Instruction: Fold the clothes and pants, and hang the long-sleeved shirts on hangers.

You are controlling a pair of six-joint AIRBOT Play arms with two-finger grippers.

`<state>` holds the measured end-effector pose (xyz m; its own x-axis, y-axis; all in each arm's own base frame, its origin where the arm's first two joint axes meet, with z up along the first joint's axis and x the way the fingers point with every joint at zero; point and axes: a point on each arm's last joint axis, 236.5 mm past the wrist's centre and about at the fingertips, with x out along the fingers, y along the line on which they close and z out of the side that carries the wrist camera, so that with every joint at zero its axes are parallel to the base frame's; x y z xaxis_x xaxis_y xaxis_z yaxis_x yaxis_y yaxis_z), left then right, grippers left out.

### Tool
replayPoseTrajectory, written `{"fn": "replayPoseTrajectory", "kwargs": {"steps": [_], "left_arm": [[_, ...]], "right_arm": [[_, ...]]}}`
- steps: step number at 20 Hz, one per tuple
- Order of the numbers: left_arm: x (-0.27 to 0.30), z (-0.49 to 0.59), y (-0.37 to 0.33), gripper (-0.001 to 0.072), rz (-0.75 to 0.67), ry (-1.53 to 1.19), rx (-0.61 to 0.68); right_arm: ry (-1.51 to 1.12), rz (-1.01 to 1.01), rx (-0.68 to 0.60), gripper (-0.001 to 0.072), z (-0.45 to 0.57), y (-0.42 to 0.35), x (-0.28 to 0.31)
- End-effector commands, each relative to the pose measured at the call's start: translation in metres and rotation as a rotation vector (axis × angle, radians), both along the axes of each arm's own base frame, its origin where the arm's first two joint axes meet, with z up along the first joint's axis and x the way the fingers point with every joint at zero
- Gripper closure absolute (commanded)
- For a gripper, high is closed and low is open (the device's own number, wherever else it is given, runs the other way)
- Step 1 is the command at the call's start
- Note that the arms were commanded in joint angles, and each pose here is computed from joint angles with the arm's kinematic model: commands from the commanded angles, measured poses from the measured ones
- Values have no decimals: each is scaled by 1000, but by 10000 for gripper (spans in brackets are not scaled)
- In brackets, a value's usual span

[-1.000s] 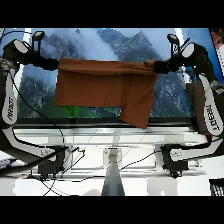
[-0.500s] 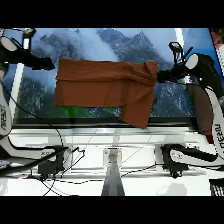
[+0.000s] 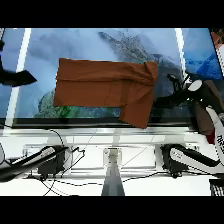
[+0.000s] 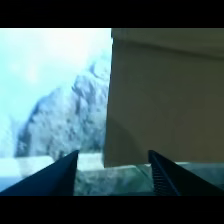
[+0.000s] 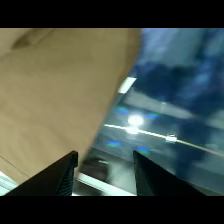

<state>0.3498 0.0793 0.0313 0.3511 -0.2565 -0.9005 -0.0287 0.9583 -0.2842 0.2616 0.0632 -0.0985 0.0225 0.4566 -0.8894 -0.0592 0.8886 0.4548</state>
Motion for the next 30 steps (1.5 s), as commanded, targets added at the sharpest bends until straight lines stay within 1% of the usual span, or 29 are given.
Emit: {"fn": "replayPoseTrajectory", "kwargs": {"steps": [1, 4, 5, 6, 7, 9, 10, 11, 12, 18, 20, 21, 22, 23, 24, 26, 28, 30], "left_arm": [[-41, -41, -4, 165, 93, 100, -118], [-57, -71, -7, 165, 138, 146, -142], [-58, -78, -6, 166, 151, 144, -138], [-58, -84, -6, 166, 162, 145, -136], [-59, -89, -6, 166, 169, 151, -137], [-65, -100, -9, 166, 171, 184, -156], [-66, -104, -12, 166, 176, 199, -172], [-66, -109, -14, 168, 182, 215, -189], [-65, -113, -16, 172, 187, 225, -209], [-46, -138, -29, 173, 265, 237, -342], [-44, -144, -38, 183, 282, 258, -398], [-44, -148, -42, 260, 282, 274, -417], [-46, -151, -45, 357, 273, 289, -422], [-48, -151, -50, 480, 233, 288, -423], [-50, -147, -57, 681, 174, 284, -429], [-54, -135, -69, 688, 75, 273, -453], [-42, -107, -79, 689, -16, 150, -480], [-30, -74, -79, 689, -19, 39, -466]], "right_arm": [[32, -102, 124, 336, -19, 27, -14], [48, -113, 126, 337, -25, 27, -15], [46, -112, 125, 358, -25, 27, -14], [33, -92, 126, 491, -25, 28, -14], [16, -57, 135, 586, -24, 29, -15], [-7, -51, 155, 592, -21, 33, -11], [-15, -57, 163, 619, -19, 35, -8], [-21, -68, 169, 682, -18, 36, -6], [-26, -76, 172, 698, -18, 36, -4], [-27, -78, 172, 698, -18, 36, -3], [-28, -78, 171, 698, -18, 36, -3], [-28, -79, 172, 698, -18, 36, -3], [-28, -78, 171, 698, -18, 36, -3], [-29, -77, 172, 698, -17, 36, -2], [-35, -71, 175, 699, -14, 36, 0], [-99, -61, 168, 699, 2, 34, 16], [-210, -52, 150, 699, 32, 29, 37], [-335, -49, 136, 700, 74, 28, 52]]}}
